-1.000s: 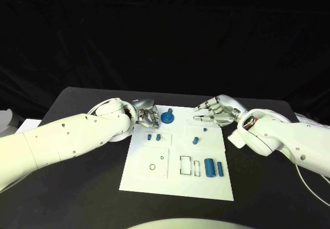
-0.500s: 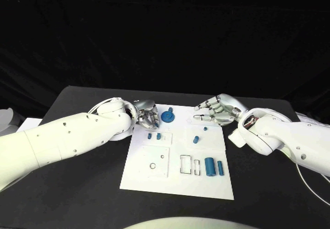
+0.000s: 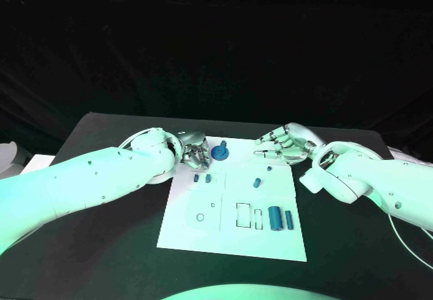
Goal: Assemble the parts on the task board
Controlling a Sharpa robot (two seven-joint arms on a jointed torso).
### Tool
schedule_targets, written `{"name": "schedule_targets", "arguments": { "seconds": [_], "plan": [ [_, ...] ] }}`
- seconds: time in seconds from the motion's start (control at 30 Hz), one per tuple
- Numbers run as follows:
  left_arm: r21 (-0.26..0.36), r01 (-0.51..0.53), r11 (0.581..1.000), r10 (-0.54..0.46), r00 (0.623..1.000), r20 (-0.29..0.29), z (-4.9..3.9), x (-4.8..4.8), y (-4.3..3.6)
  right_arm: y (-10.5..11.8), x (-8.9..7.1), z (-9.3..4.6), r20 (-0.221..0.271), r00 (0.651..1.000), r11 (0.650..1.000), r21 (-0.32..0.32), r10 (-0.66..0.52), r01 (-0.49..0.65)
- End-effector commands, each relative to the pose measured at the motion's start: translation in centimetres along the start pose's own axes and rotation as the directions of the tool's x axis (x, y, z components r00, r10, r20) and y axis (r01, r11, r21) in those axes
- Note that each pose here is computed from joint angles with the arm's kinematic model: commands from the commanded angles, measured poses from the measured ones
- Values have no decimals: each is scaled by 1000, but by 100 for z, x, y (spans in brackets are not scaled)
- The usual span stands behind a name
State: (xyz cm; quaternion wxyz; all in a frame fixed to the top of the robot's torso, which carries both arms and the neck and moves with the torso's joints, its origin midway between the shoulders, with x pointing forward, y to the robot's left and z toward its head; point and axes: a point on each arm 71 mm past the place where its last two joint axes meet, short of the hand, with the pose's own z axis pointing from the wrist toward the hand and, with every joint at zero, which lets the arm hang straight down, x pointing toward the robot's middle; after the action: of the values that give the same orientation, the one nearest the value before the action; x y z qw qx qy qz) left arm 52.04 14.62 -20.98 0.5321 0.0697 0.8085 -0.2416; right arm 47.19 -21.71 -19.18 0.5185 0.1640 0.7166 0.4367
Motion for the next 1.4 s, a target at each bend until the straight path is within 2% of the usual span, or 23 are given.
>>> {"name": "schedule_targets", "arguments": {
  "seconds": [0.03, 0.43, 1.1, 1.23, 1.4],
  "plan": [
    [7, -25, 1000, 25, 999, -27, 8, 26, -8, 9, 16, 0, -13, 1000, 1000, -10, -2, 2],
    [-14, -31, 999, 30, 998, -47, 16, 46, 21, 8, 15, 0, -12, 1000, 1000, -9, -2, 2],
    [-39, -17, 999, 16, 999, -36, 9, 33, 75, -19, 0, 0, -10, 1000, 1000, 7, -8, 8],
    [-46, -11, 999, 10, 999, -36, -10, 28, 105, -58, -20, 0, -12, 1000, 999, 28, -24, 24],
    [-41, 50, 998, -52, 998, -36, -83, 7, 187, -143, -89, 1, 2, 993, 992, 59, -116, 115]
  ]
}}
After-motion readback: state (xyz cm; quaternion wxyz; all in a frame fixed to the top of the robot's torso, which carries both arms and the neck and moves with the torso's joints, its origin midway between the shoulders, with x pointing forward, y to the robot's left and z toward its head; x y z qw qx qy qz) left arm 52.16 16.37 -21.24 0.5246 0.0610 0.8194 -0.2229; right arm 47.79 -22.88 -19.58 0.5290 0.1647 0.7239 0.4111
